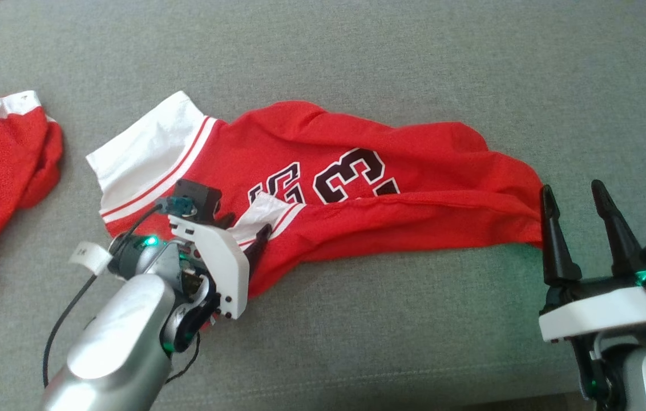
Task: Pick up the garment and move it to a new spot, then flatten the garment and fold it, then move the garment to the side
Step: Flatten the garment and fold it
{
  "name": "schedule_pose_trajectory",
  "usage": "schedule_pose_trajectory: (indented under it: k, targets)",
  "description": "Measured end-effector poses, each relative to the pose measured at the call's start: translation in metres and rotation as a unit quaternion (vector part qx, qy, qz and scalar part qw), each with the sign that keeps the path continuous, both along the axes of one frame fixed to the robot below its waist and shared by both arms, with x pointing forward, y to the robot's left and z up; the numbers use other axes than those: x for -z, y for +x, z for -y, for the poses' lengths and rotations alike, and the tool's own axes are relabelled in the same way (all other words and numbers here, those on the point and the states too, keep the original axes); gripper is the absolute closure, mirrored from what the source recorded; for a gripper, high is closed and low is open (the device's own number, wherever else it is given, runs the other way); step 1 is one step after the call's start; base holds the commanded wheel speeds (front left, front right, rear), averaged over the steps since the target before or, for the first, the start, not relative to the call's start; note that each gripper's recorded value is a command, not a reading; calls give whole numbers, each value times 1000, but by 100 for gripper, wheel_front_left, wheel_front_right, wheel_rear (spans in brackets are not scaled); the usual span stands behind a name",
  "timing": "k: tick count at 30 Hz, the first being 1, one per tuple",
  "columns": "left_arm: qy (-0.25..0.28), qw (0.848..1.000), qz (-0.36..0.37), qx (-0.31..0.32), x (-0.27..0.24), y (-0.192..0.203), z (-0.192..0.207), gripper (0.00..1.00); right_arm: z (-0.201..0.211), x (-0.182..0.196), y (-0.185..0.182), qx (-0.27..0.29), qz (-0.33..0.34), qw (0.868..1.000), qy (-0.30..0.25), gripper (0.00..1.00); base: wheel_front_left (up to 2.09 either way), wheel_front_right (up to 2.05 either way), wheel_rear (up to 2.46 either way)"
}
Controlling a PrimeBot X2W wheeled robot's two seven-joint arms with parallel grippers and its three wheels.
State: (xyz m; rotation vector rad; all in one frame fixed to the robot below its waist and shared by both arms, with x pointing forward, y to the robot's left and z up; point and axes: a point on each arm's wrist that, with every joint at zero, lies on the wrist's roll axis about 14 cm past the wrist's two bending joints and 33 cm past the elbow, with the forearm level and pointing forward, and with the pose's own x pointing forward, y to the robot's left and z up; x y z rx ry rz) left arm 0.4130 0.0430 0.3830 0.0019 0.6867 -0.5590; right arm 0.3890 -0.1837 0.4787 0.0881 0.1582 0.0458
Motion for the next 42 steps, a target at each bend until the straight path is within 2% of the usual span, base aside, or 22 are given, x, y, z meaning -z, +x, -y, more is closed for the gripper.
schedule_pose_trajectory:
  k: [1,2,3,9,13,18,23,26,29,33,37,42]
  targets:
    - [1,1000,-9,1,4,-2,-1,29,0,0,1,0,0,1000,0,0,0,0,0]
    - [1,1000,-11,3,5,-2,0,80,0,1,1,1,0,1000,2,0,0,0,0]
    - [1,1000,-10,3,5,-1,0,100,0,1,2,1,1,1000,3,0,0,0,0]
    - [-5,1000,23,-3,-5,10,0,100,0,-1,6,0,5,1000,3,0,0,0,0]
    - [-4,993,112,-25,-34,37,-5,100,1,0,5,1,4,1000,4,0,0,0,0]
    - [-12,973,226,-49,-83,72,-10,100,2,0,4,3,6,1000,4,0,0,0,0]
    - [-14,941,335,-45,-130,92,-9,100,4,-1,5,6,7,1000,7,0,0,0,0]
    - [-17,931,362,-30,-142,90,-4,100,5,-2,5,9,11,1000,11,0,0,0,0]
    - [-19,936,350,-7,-128,73,7,100,6,-1,4,11,9,1000,12,0,0,0,0]
    - [-21,958,287,7,-82,31,13,100,10,1,5,17,6,1000,10,0,0,0,0]
    - [-28,975,222,-5,-47,-7,9,100,11,3,8,17,5,1000,10,0,0,0,0]
    - [-38,982,183,-26,-32,-24,4,100,13,3,10,19,5,1000,8,0,0,0,0]
